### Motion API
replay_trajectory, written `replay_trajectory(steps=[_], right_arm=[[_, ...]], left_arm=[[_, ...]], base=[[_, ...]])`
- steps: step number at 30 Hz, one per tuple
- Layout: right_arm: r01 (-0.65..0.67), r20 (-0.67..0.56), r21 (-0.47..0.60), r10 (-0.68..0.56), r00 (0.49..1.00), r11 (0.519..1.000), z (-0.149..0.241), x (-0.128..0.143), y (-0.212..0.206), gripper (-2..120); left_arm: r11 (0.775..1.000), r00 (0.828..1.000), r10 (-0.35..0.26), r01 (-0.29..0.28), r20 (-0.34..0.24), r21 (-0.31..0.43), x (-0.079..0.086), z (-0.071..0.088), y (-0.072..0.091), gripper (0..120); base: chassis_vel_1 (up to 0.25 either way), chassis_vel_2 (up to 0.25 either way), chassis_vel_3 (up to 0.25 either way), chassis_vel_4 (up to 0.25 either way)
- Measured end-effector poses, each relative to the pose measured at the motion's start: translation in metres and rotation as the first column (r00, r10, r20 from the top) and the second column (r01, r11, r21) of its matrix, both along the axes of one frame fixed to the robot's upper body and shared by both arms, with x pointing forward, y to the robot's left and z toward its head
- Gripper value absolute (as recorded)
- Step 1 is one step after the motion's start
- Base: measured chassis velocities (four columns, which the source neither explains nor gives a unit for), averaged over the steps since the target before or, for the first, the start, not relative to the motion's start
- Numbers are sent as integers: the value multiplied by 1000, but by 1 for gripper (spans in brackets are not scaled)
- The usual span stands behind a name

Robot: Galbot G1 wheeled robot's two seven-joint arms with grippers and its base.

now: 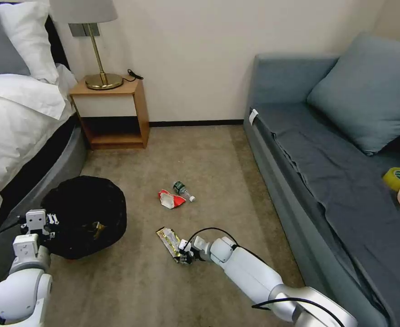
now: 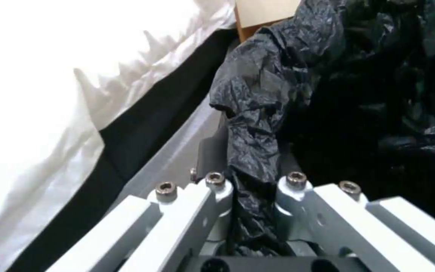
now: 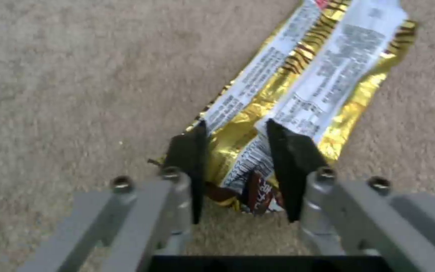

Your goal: Pick up the trash bin, then pick up the garbage on the floor and place it into the trash bin.

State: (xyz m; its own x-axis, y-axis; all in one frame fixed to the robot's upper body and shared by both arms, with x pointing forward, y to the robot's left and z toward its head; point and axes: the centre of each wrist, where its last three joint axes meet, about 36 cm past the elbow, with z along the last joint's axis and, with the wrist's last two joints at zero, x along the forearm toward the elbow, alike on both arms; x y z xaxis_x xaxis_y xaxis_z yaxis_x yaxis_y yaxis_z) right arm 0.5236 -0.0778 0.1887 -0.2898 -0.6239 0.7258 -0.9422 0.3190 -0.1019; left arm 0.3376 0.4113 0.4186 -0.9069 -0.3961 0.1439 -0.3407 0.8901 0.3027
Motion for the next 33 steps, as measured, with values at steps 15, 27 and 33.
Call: replay_trajectory(steps=[15, 27, 33], right_arm=[[-19, -9, -19, 19, 1000, 1000, -1, 0, -5, 0], [-35, 5, -12, 35, 999, 999, 3, -1, -18, 0], [-57, 21, 10, 57, 998, 998, 17, 0, -23, 0]], left_arm=[[994, 993, 112, -112, 37, -13, -10, 22, 58, 4], [993, 993, 115, -114, 27, -25, -12, 16, 54, 4], [994, 994, 110, -110, 27, -24, -10, 16, 52, 4]], base=[[0, 0, 0, 0], [0, 0, 0, 0], [0, 0, 0, 0]])
